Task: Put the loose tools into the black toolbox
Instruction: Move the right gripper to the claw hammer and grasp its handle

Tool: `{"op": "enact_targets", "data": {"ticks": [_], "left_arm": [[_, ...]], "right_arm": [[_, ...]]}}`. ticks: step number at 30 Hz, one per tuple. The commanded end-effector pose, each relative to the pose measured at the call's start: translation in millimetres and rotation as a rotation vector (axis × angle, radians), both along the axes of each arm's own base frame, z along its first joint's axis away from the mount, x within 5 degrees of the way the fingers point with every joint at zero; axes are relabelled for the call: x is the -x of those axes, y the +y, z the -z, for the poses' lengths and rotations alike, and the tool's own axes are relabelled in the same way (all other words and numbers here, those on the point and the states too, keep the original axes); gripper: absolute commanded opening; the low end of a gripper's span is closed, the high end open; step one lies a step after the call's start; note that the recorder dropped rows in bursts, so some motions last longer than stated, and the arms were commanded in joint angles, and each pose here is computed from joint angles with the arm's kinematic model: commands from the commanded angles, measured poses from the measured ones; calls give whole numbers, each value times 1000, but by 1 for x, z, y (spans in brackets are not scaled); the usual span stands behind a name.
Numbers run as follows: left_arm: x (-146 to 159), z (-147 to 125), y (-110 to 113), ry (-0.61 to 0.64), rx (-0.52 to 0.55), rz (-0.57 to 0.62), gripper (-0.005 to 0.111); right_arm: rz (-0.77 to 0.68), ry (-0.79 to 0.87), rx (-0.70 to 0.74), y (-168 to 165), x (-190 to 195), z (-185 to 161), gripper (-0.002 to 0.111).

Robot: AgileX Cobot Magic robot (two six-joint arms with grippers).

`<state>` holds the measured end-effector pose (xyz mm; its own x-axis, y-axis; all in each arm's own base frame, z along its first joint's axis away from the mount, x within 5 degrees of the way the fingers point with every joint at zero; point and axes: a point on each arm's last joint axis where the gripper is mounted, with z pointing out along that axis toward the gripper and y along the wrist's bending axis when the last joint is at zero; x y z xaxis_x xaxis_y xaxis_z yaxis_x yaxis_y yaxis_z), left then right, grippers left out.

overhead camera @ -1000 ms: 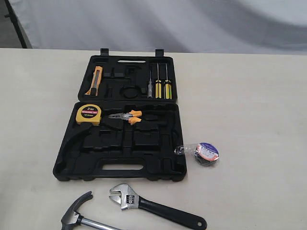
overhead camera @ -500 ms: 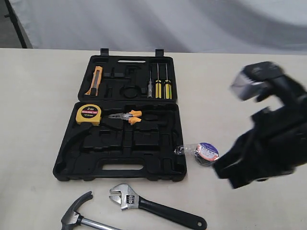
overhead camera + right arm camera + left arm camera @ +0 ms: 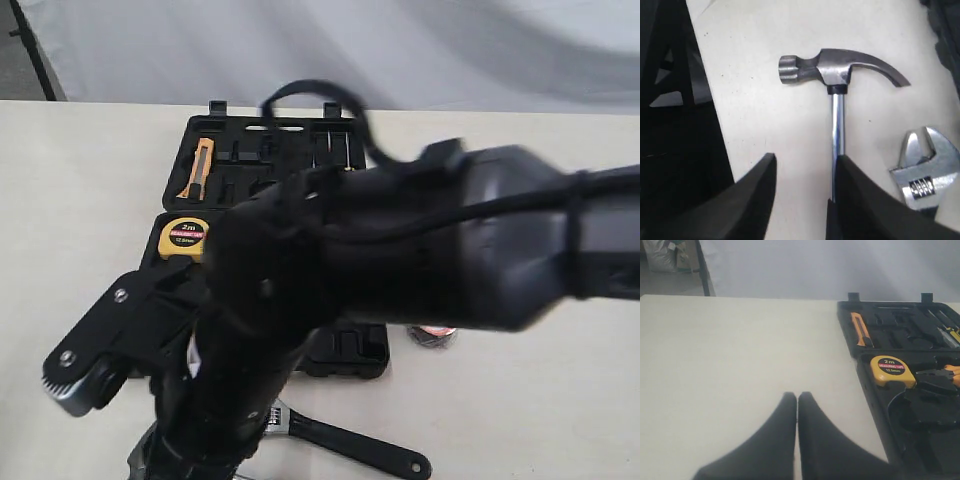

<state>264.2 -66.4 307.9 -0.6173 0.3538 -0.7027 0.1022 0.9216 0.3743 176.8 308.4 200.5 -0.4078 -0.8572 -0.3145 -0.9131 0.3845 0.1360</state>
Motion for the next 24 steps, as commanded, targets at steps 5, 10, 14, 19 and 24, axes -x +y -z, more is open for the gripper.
{"op": "enact_targets", "data": {"ticks": [5,10,14,19,24], "left_arm": [[2,1,0,-5,27,-1,1],[2,1,0,-5,27,-1,1],[2,1,0,-5,27,-1,1],[2,1,0,-5,27,-1,1],[2,1,0,-5,27,-1,1]], "right_arm": [[-37,-31,96,27,-9,38,47],[-44,-49,122,30,-14,59,47],[-56,-41,156,31,-16,77,46],[-207,-60,216,30,-16,75,10],[-230,-97,173,37,-21,10,-1]]}}
